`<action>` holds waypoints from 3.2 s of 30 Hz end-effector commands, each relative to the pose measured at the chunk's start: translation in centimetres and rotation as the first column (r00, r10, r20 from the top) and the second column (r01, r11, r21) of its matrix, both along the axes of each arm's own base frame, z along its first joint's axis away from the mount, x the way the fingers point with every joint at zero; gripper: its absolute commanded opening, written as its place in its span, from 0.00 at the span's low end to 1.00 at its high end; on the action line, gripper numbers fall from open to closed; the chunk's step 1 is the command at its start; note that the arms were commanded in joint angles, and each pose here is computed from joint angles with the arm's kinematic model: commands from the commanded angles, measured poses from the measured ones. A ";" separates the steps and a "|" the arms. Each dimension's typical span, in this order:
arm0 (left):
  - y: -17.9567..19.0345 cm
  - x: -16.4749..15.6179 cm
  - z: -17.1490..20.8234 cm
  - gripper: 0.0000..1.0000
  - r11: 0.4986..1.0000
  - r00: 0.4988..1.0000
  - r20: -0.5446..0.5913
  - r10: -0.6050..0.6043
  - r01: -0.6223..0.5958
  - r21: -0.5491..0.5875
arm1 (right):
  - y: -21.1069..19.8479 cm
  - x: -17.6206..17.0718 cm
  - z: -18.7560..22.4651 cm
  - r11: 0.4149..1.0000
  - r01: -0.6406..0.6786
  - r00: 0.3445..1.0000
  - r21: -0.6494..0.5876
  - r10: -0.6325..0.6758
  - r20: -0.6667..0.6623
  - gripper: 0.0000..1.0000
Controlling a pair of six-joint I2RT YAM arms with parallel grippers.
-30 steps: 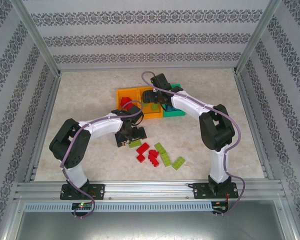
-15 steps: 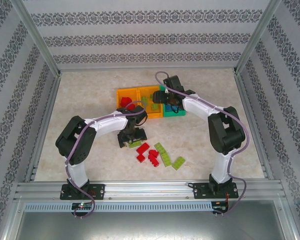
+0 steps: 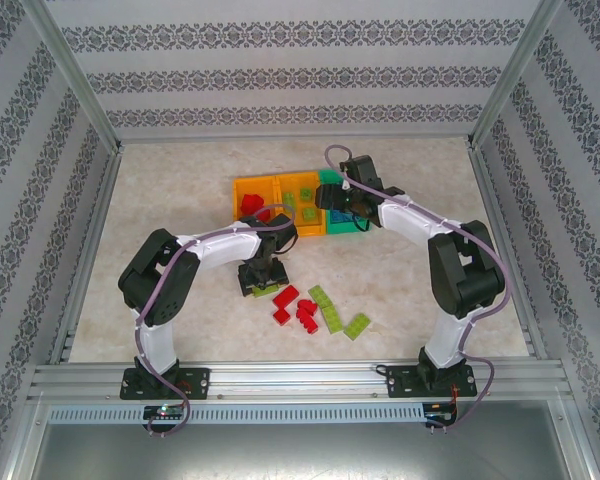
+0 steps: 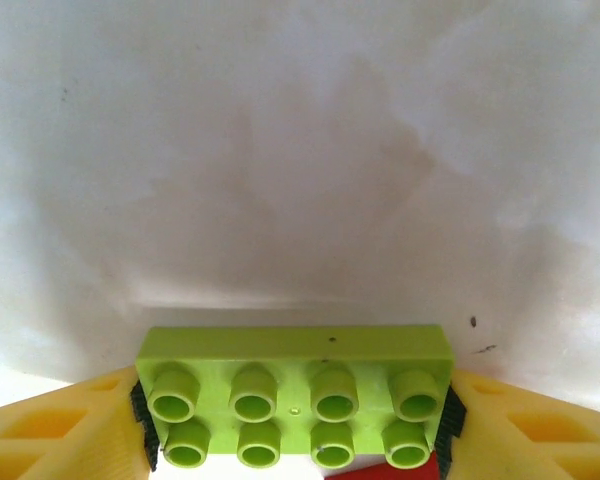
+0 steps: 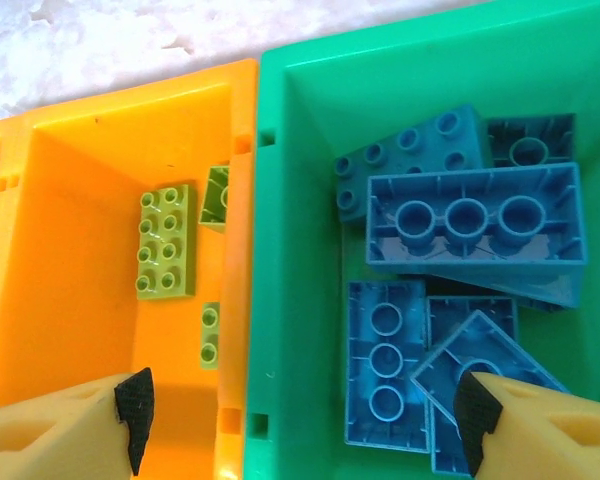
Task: Sort the legos into containers by color
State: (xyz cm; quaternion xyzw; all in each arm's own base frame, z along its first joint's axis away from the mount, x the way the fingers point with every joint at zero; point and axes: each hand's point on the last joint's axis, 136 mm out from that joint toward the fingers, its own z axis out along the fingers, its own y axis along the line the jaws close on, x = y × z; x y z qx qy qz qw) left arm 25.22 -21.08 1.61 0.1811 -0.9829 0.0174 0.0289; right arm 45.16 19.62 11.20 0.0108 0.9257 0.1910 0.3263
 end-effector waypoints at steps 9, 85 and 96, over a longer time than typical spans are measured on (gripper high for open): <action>0.5 3.0 3.4 0.65 0.994 0.988 0.140 -0.071 0.059 0.089 | -1.3 -1.3 1.8 1.000 0.006 0.999 0.013 -0.006 0.036 0.82; -5.4 21.2 15.3 1.00 0.899 0.641 0.718 -0.271 0.435 -0.048 | -4.7 -33.1 -10.5 0.926 0.351 0.616 -0.138 -0.339 -0.711 0.58; -4.8 20.6 15.0 1.00 0.906 0.648 0.712 -0.271 0.421 -0.038 | -6.2 -31.7 -10.7 0.921 0.362 0.645 -0.144 -0.360 -0.674 0.36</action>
